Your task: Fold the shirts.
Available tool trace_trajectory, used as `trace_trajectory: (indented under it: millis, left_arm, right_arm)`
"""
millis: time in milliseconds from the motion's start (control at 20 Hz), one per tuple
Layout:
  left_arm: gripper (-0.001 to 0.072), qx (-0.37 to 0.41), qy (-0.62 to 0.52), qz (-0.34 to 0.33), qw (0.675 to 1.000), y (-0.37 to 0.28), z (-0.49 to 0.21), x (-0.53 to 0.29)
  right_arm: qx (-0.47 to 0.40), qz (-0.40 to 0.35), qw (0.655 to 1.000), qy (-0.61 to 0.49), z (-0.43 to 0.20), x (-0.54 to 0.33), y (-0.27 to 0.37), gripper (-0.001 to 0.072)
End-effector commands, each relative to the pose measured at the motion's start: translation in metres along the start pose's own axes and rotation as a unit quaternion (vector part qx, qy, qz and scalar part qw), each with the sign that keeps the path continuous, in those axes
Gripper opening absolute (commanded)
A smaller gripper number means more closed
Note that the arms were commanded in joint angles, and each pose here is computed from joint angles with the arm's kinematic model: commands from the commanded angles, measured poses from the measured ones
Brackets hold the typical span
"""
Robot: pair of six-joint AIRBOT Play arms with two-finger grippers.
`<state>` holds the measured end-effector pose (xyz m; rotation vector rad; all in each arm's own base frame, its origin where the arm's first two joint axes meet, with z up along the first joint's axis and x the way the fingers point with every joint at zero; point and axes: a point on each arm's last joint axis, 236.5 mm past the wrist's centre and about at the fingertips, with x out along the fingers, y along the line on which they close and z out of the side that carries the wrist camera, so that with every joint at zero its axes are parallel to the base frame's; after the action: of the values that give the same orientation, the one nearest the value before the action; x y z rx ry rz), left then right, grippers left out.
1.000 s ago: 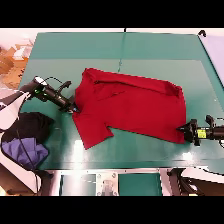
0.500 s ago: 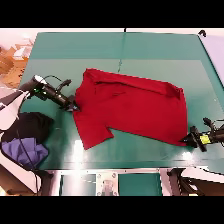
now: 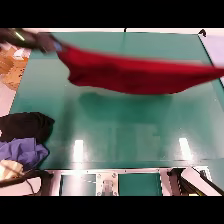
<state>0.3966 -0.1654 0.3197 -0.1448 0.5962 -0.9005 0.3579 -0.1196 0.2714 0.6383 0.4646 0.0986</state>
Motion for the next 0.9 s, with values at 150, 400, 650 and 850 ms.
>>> trace_trajectory:
  millis: [150,400,650,850]
  left_arm:
    - [0.002,0.217,-0.284,0.149,0.922,-0.194,0.092,-0.207]
    - [0.0021,0.168,-0.246,0.193,0.935,-0.174,0.065,-0.209]
    - [0.0021,0.038,-0.138,0.187,0.972,-0.056,0.02,-0.118]
    - [0.0021,-0.076,-0.046,0.186,0.979,0.054,-0.038,-0.031]
  right_arm:
    - [-0.165,0.057,0.944,-0.279,0.105,-0.148,0.197,0.0012]
    - [-0.188,0.052,0.944,-0.264,0.097,-0.15,0.207,0.0012]
    - [-0.113,0.043,0.981,-0.149,0.066,-0.062,0.12,0.0012]
    - [-0.049,0.008,0.999,-0.013,-0.014,0.065,0.028,0.0011]
